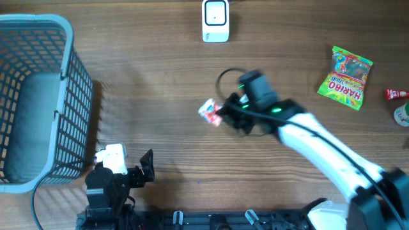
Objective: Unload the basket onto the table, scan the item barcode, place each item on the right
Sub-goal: 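Lift the Kleenex pack from the table, then hold the Kleenex pack over the white scanner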
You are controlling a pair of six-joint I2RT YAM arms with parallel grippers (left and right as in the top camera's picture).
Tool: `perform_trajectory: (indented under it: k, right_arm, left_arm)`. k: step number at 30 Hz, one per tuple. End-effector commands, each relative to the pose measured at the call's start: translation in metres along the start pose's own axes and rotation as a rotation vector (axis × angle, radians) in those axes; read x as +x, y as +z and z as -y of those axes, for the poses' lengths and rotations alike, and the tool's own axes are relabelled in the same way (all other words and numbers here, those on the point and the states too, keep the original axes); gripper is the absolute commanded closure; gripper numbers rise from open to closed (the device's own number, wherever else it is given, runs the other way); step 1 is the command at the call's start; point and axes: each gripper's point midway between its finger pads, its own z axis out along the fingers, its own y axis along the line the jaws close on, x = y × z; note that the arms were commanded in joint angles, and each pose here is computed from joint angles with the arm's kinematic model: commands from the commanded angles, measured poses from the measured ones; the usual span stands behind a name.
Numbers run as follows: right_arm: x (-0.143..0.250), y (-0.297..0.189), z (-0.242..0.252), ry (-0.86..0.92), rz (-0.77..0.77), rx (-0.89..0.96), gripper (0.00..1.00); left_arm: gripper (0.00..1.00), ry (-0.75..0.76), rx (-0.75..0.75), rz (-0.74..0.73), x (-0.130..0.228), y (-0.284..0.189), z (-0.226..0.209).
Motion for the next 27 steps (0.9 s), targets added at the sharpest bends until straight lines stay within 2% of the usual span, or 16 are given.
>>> perform_trajectory:
  k: [1,2,4,6,9,12,15,17,19,20,21,22,24,26,27]
  right_arm:
    - [0.018,-0.055,-0.022,-0.092,-0.346,-0.328,0.96]
    - [0.009,-0.071,-0.012,-0.027,-0.396,-0.386,0.96]
    - [-0.009,-0.083,0.007,0.117,-0.372,-0.374,0.96]
    - [-0.007,-0.087,0.015,0.281,-0.405,-0.331,0.96]
    - [-0.004,-0.087,0.019,0.623,-0.465,-0.245,0.95]
    - [-0.010,-0.085,0.018,0.708,-0.457,-0.231,0.96]
    - [-0.026,-0.079,0.019,0.390,-0.329,-0.280,0.96]
    - [-0.056,-0.089,-0.023,-0.031,-0.188,-0.486,0.95]
    - [-0.093,-0.118,-0.076,-0.364,0.054,-0.660,0.95]
    - [-0.120,-0.131,-0.097,-0.479,0.274,-0.678,0.95]
    - [-0.149,-0.141,-0.108,-0.554,0.517,-0.632,0.95]
    - [-0.168,-0.144,-0.111,-0.591,0.695,-0.549,0.95]
    - [-0.202,-0.147,-0.106,-0.618,1.078,-0.244,0.95]
    - [-0.208,-0.146,-0.115,-0.714,1.268,-0.095,0.95]
    - [-0.208,-0.136,-0.124,-0.789,1.314,-0.082,0.95]
  left_arm:
    - [0.00,-0.008,-0.005,-0.001,0.002,0.002,-0.002]
    - [0.00,-0.008,-0.005,-0.001,0.002,0.002,-0.002]
    - [0.00,-0.008,-0.005,-0.001,0.002,0.002,-0.002]
    - [0.00,-0.008,-0.005,-0.001,0.002,0.002,-0.002]
    - [0.00,-0.008,-0.005,-0.001,0.002,0.002,-0.002]
    - [0.00,-0.008,-0.005,-0.001,0.002,0.002,-0.002]
    - [0.00,-0.008,-0.005,-0.001,0.002,0.002,-0.002]
    - [0.00,-0.008,-0.005,-0.001,0.002,0.002,-0.002]
    - [0.00,-0.008,-0.005,-0.001,0.002,0.002,-0.002]
    - [0.00,-0.008,-0.005,-0.001,0.002,0.002,-0.002]
    - [0.00,-0.008,-0.005,-0.001,0.002,0.002,-0.002]
    - [0.00,-0.008,-0.005,-0.001,0.002,0.002,-0.002]
    - [0.00,-0.008,-0.005,-0.001,0.002,0.002,-0.002]
    - [0.00,-0.008,-0.005,-0.001,0.002,0.002,-0.002]
    - [0.00,-0.008,-0.005,-0.001,0.002,0.002,-0.002]
